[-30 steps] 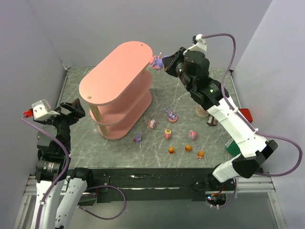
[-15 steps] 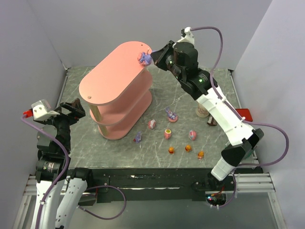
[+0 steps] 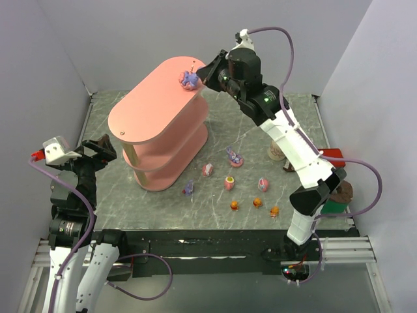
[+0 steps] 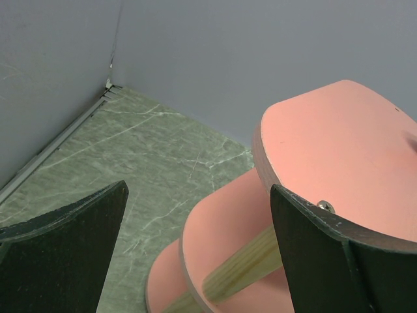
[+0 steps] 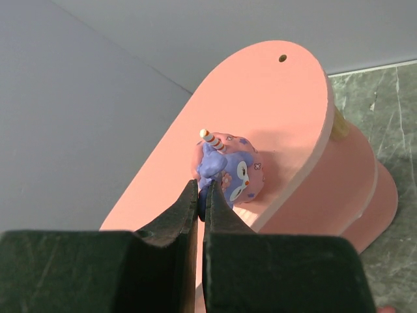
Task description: Place and organize the plastic toys onto the shelf
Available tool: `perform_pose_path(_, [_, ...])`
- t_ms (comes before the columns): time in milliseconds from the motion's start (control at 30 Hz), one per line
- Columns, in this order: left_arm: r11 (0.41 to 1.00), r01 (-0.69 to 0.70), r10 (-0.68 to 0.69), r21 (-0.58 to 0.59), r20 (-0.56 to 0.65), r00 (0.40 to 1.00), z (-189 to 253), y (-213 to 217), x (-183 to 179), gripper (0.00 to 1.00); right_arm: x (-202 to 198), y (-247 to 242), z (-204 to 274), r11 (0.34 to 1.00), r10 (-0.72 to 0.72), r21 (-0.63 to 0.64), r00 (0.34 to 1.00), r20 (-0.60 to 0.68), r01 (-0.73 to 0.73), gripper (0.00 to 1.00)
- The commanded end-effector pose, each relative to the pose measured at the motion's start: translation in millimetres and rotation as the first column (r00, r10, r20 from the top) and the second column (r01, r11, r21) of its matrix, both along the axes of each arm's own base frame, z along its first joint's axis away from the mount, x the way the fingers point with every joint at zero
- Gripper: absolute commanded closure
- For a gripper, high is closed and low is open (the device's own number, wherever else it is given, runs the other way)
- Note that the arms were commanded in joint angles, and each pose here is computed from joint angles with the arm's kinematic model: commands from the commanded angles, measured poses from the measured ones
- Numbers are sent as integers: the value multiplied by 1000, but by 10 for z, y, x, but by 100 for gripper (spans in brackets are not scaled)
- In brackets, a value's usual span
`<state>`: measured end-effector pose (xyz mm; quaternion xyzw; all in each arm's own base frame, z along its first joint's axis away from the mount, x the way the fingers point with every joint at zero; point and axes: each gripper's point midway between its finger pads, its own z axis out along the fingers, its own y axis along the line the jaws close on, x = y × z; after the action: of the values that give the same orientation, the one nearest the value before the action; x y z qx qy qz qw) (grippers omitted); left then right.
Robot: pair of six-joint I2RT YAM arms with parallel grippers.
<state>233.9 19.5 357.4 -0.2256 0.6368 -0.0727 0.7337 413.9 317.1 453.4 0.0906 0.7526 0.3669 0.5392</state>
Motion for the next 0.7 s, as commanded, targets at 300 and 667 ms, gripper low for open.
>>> perform_pose_path(300, [1000, 0, 0, -6, 32, 999, 71, 5, -17, 4, -83, 20, 352, 999, 42, -9, 997, 70, -42, 100])
perform_pose_path(667, [1000, -3, 3, -8, 31, 1000, 68, 11, -14, 4, -41, -1, 249, 998, 31, -50, 998, 57, -28, 75])
